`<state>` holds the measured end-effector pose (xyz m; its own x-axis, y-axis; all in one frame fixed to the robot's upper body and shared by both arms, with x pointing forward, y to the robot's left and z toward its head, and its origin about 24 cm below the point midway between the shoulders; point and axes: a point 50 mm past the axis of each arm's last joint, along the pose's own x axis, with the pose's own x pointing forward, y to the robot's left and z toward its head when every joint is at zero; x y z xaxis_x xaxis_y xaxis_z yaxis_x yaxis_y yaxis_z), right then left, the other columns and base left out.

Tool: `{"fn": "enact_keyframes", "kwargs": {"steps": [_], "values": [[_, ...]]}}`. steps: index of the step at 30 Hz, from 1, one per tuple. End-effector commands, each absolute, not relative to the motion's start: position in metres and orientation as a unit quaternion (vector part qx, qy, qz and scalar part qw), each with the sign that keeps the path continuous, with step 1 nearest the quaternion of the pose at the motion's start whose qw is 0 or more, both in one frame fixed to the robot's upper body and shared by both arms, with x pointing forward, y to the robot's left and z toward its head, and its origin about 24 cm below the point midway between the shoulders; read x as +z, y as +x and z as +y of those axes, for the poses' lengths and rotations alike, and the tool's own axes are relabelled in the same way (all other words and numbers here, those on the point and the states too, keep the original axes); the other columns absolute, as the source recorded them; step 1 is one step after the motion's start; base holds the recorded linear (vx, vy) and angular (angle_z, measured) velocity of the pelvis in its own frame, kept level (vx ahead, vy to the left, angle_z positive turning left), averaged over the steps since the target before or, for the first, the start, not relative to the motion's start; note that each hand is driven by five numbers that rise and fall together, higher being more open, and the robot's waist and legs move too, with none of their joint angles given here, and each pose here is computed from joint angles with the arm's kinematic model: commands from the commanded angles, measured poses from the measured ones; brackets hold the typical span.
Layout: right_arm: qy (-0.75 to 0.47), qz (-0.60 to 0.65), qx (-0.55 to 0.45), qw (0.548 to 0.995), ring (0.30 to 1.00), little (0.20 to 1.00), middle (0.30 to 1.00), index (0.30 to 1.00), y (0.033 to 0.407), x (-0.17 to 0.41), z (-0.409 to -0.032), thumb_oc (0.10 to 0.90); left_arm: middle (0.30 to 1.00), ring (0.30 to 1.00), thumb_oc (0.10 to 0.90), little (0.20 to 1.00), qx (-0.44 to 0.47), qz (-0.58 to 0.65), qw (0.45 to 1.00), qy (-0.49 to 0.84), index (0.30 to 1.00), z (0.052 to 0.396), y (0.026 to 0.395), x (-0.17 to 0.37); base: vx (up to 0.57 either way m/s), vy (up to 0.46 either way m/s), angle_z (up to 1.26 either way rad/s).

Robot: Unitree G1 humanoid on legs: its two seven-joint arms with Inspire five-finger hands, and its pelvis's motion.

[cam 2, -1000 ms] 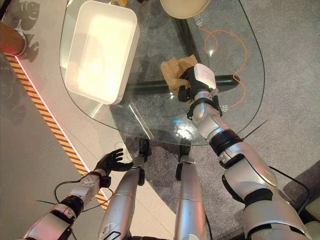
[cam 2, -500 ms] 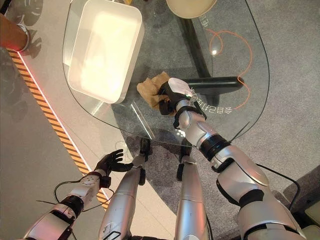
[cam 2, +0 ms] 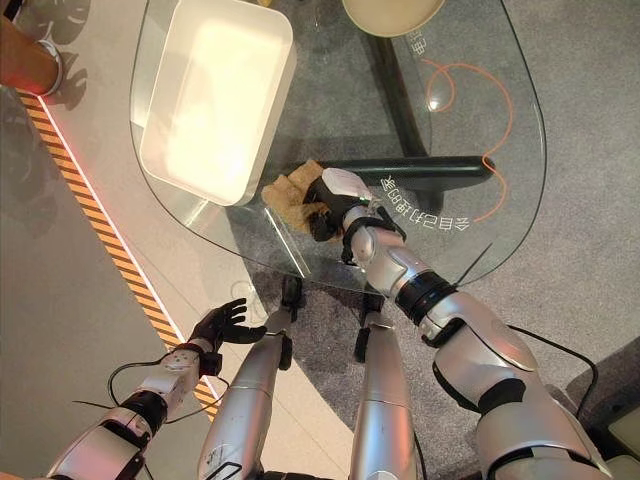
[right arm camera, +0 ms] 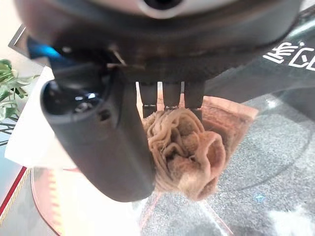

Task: Wipe the table with a cloth and put it in the basket.

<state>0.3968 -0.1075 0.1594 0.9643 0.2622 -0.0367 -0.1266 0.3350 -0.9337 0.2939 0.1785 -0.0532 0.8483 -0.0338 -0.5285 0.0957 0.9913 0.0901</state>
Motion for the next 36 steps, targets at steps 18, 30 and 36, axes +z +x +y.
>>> {"fn": "enact_keyframes", "kwargs": {"steps": [18,30,36], "values": [[-0.455,-0.216,0.009,0.864,0.300,0.200,0.300,0.300,0.399,0.221,-0.092,0.100,0.900,0.900,0.800,0.900,-0.019,0.288,0.955,0.074,0.900,0.193,0.286,-0.060,0.00,0.000,0.00],[-0.407,-0.224,-0.241,0.852,0.300,0.200,0.300,0.300,0.405,0.276,-0.188,0.100,0.900,0.900,0.800,0.900,-0.007,0.290,0.955,0.064,0.900,0.202,0.280,-0.062,0.00,0.009,0.01],[-0.398,-0.206,-0.321,0.834,0.300,0.200,0.300,0.300,0.399,0.283,-0.228,0.100,0.900,0.900,0.800,0.900,-0.001,0.288,0.956,0.058,0.900,0.205,0.279,-0.062,0.00,0.000,0.00]]}}
